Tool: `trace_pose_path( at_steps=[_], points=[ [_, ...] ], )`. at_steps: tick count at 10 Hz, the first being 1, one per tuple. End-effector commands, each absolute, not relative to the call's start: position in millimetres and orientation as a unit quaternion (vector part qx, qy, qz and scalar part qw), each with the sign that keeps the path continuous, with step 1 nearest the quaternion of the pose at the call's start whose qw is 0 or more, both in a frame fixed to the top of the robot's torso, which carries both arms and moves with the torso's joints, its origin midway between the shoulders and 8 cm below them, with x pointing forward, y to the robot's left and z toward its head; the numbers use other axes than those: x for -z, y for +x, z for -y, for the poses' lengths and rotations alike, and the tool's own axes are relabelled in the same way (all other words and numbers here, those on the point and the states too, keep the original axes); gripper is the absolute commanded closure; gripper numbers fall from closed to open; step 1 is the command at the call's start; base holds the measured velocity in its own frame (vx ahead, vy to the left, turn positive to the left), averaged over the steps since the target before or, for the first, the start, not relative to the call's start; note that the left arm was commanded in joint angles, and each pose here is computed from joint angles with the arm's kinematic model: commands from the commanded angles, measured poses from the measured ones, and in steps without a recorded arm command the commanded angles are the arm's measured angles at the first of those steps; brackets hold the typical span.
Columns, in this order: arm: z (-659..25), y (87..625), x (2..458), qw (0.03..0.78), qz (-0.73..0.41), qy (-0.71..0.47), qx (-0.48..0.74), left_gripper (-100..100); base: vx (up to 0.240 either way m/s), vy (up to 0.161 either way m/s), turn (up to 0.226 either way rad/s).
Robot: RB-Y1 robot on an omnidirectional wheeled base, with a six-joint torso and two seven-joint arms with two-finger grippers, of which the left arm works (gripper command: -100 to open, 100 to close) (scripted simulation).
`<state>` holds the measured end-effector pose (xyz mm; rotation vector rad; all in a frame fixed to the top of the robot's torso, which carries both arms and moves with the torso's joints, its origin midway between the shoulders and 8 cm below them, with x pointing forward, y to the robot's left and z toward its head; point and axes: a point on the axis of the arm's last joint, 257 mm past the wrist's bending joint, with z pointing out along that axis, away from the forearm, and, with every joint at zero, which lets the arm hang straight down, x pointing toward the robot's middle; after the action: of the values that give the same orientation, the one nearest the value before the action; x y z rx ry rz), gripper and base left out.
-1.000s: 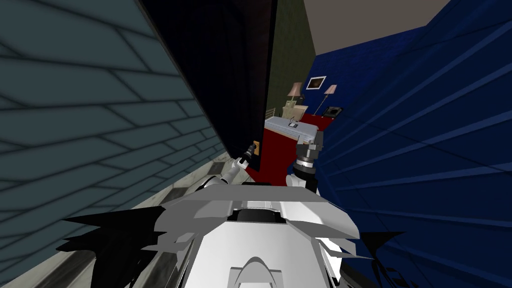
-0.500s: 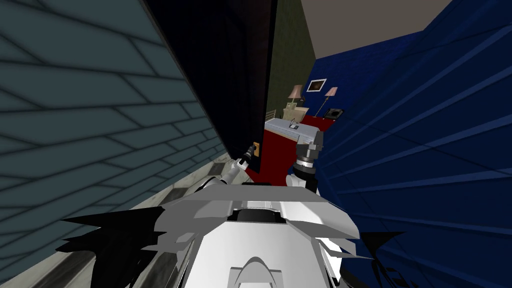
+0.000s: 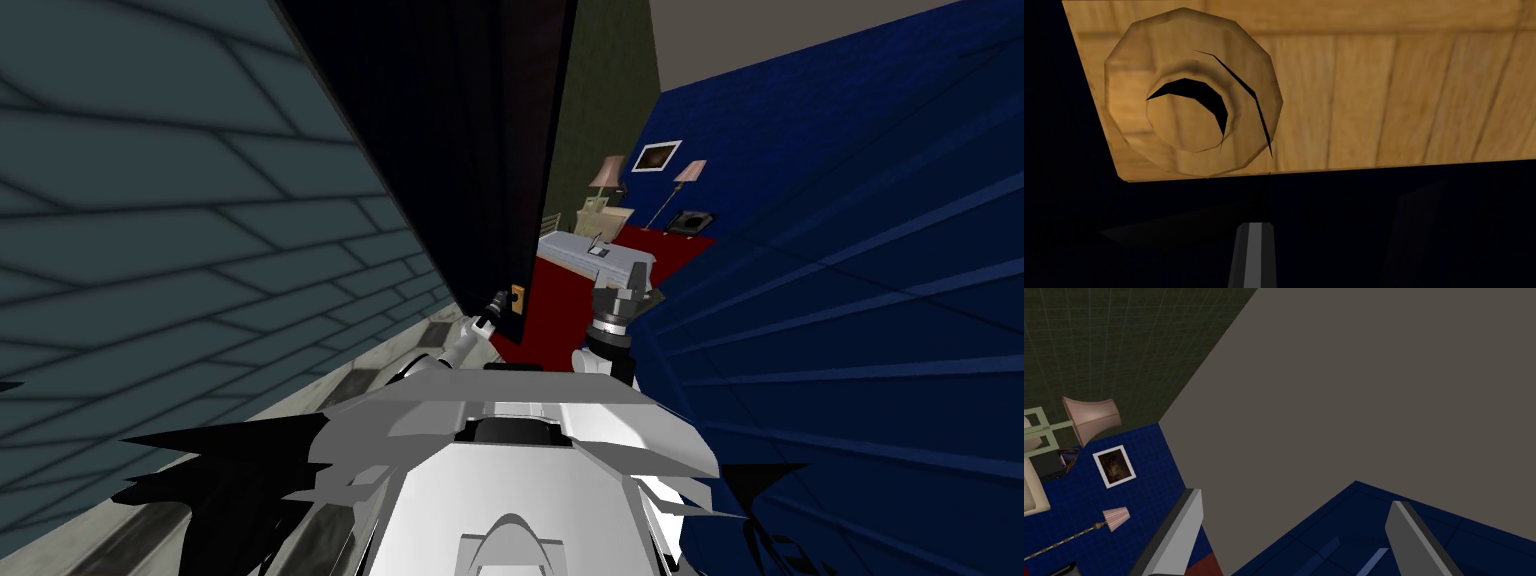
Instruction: Push the door open
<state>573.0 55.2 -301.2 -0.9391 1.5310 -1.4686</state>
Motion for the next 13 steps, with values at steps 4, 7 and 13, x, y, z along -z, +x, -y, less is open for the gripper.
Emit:
trace_pose_path(
  at_steps=[4, 7, 13],
  points=[
    [-41.9, 568.8, 300.1, 0.387, -0.606, -0.369, 0.589, -100, -0.201, 0.072, -0.011],
    [-25.7, 564.5, 297.6, 0.375, -0.604, -0.369, 0.598, -100, -0.213, 0.07, -0.011],
    [-32.3, 565.5, 298.3, 0.38, -0.604, -0.369, 0.595, -100, 0.049, -0.022, -0.013]
  ],
)
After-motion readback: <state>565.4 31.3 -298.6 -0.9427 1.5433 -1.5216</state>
